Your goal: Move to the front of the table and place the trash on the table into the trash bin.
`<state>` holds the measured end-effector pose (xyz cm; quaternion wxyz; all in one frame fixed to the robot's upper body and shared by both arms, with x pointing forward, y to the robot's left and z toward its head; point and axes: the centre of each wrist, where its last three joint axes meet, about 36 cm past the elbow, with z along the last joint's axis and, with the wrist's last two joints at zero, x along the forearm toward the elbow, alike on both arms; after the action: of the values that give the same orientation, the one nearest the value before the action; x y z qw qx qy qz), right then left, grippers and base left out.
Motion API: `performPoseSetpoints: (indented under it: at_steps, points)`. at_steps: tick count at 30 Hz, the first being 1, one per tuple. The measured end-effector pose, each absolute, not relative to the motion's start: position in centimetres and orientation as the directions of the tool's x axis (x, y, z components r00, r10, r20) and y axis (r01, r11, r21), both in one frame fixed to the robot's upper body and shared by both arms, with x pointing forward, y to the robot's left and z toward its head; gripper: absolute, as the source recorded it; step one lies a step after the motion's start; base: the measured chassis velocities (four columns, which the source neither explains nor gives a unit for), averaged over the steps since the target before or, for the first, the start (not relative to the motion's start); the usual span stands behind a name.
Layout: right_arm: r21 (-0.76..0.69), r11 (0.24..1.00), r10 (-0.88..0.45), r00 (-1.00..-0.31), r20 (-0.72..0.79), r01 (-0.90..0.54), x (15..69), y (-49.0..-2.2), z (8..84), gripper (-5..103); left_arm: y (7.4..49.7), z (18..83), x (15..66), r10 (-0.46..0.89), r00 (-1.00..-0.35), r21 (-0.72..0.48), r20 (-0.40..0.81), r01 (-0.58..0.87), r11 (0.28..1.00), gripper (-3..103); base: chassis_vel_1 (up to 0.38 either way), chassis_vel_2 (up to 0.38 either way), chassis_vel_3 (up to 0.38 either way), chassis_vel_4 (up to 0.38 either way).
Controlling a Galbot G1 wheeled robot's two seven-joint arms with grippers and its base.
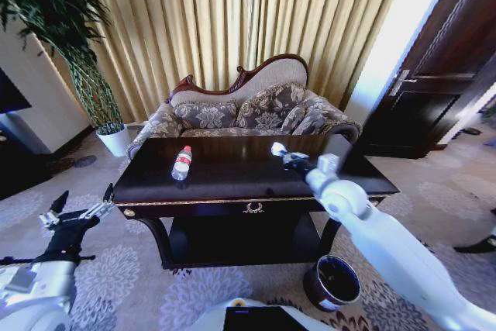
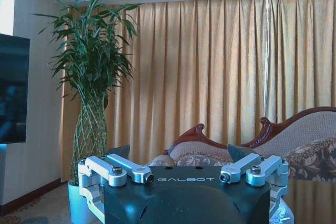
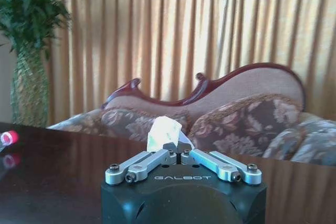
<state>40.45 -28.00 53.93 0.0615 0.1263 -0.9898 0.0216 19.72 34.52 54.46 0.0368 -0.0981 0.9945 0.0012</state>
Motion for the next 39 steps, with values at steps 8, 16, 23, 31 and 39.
performPoseSetpoints:
  at_steps: [8,16,23,31,39]
  points:
    - [-0.002,0.986,-0.167,-0.984,0.067,-0.168,37.3,-28.9,52.8,0,34.8,54.7,19.8,-0.189,-0.98,-0.021,-0.067,-0.188,0.982,100,0.0,0.0,0.0,0.0]
    - [-0.009,0.997,-0.074,-0.996,0.041,-0.075,33.8,-31.1,53.7,0,34.7,54.9,20.2,-0.172,-0.983,-0.027,-0.059,-0.171,0.985,100,0.0,0.0,0.0,0.0]
    - [-0.014,0.999,-0.027,-0.996,0.083,-0.028,29.4,-31.4,53.8,0,34.6,55.0,20.5,-0.156,-0.986,-0.028,-0.057,-0.154,0.988,100,0.0,0.0,0.0,0.0]
    - [-0.01,1.0,-0.004,-0.996,0.092,-0.005,26.4,-30.7,54.3,0,34.9,55.8,21.1,-0.15,-0.988,-0.006,-0.039,-0.15,0.989,100,0.0,0.0,0.0,0.0]
    - [-0.004,1.0,-0.004,-0.998,0.07,-0.004,26.0,-29.8,54.7,0,35.3,56.2,21.2,-0.146,-0.989,0.007,-0.021,-0.146,0.989,100,0.0,0.0,0.0,0.0]
